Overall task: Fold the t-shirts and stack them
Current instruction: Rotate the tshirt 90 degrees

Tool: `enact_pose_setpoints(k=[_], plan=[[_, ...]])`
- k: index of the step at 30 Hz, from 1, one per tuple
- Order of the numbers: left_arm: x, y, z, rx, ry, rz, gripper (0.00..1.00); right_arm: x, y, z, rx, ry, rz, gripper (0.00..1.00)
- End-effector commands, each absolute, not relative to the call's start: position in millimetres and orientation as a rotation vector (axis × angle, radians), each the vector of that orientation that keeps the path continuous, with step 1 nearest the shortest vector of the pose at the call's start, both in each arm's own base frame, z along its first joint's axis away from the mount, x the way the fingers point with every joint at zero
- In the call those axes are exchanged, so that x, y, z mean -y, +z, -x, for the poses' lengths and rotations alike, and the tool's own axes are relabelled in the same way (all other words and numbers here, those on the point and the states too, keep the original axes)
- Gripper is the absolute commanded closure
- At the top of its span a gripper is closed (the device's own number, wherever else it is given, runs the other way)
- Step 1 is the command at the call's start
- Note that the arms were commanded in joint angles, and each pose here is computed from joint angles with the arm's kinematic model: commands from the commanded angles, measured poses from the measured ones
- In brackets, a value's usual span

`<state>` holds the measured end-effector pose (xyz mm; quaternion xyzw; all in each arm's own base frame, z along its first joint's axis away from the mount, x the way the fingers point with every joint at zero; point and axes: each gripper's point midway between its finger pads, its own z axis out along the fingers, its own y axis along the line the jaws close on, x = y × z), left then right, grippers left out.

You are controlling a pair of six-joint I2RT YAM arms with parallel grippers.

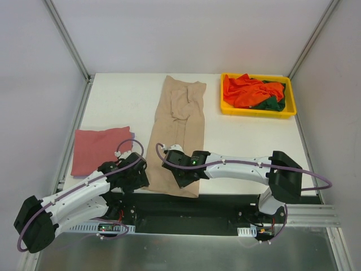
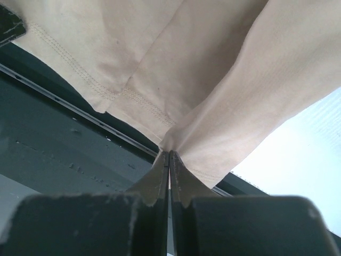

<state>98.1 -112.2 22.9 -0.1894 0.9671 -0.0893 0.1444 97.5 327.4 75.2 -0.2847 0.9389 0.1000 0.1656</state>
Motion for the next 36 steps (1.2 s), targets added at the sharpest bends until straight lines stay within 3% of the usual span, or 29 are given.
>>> enact_pose_setpoints(k=[1, 4, 7, 13, 23, 28, 32, 36], plan=[[110.8, 9.9, -95.7, -2.839, -0.177, 0.511, 0.4, -338.6, 97.5, -97.9, -2.619, 0.372, 0.827, 0.99], [113.2, 5.5, -93.0, -2.875, -0.165, 0.495, 0.56, -341.4, 100.4, -97.8, -2.609, 0.387, 0.836, 0.99], [114.3, 2.6, -90.7, -2.886, -0.177, 0.488, 0.61, -346.7, 101.7, -95.8, -2.607, 0.416, 0.848, 0.99], [118.7, 0.2, -86.8, -2.884, -0.252, 0.479, 0.67, -365.0, 108.0, -88.8, -2.577, 0.5, 0.898, 0.99], [118.1, -2.0, -85.0, -2.887, -0.258, 0.472, 0.69, -387.4, 75.5, -86.9, -2.646, 0.443, 0.959, 0.99], [117.8, -1.0, -86.5, -2.881, -0.254, 0.464, 0.68, -394.3, 55.9, -79.7, -2.706, 0.43, 1.005, 0.91], [117.6, -0.5, -86.7, -2.881, -0.251, 0.462, 0.67, -397.8, 72.8, -78.0, -2.645, 0.503, 1.029, 0.67], [117.6, 0.5, -88.3, -2.875, -0.251, 0.462, 0.67, -401.6, 115.5, -68.3, -2.47, 0.737, 1.11, 0.27]])
